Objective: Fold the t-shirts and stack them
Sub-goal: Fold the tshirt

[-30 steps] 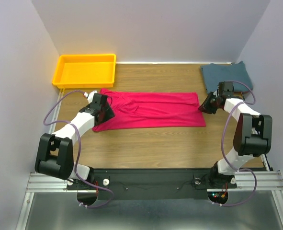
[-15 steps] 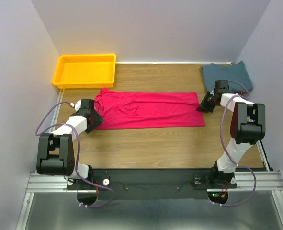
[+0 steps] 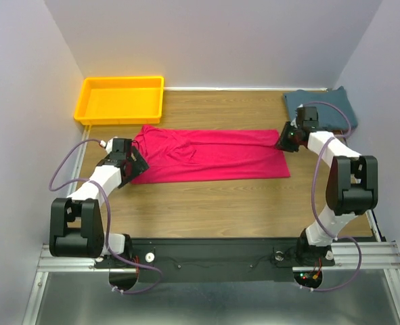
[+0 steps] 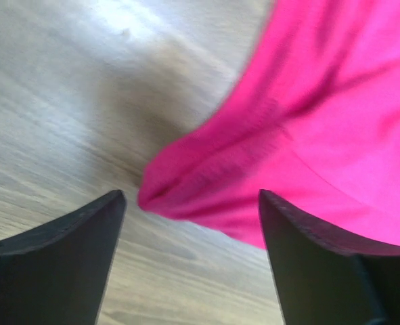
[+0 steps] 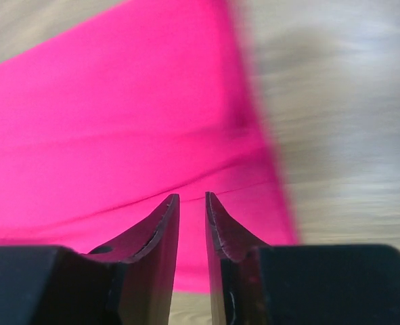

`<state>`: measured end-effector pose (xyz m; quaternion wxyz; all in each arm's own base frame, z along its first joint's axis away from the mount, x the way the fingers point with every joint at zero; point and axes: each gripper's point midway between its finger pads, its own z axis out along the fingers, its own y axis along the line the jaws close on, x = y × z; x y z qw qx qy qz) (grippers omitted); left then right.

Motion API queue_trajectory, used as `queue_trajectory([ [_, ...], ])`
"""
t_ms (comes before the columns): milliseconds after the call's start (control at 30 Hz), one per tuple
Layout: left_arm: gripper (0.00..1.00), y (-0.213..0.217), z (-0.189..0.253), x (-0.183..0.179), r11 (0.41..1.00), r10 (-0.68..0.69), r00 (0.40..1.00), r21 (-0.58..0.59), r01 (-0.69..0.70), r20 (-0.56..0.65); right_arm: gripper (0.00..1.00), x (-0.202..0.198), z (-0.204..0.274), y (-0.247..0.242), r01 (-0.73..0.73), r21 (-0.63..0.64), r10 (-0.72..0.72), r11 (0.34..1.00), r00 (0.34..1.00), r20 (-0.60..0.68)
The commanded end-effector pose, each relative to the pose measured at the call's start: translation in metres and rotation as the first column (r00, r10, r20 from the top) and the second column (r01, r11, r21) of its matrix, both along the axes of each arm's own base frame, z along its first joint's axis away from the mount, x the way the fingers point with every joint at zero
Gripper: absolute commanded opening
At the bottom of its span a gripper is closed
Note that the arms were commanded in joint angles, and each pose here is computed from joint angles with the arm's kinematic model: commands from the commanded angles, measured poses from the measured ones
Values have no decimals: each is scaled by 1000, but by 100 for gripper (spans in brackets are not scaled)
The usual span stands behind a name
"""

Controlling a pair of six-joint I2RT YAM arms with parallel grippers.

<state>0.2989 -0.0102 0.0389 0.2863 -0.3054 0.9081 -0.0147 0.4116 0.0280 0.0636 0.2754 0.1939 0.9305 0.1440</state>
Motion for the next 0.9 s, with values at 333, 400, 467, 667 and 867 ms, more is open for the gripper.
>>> queue_trajectory([
  [333, 94, -70, 56, 31, 969, -241, 966, 87, 233, 90, 35, -51, 13, 100, -313, -8, 313, 950, 950, -9],
  [400, 94, -72, 50, 34, 968, -243, 967, 90, 236, 74, 36, -57, 5, 97, -312, -23, 311, 950, 949, -42],
  [467, 93, -75, 54, 44, 966, -248, 965, 96, 240, 88, 36, -64, -1, 94, -311, -40, 308, 950, 949, -69],
  [667, 94, -76, 36, 66, 960, -253, 967, 135, 245, 38, 42, -89, -25, 81, -283, -76, 267, 956, 949, -169],
  [867, 94, -75, 7, 68, 954, -258, 965, 149, 261, -40, 44, -111, -50, 65, -275, -134, 234, 952, 937, -260],
])
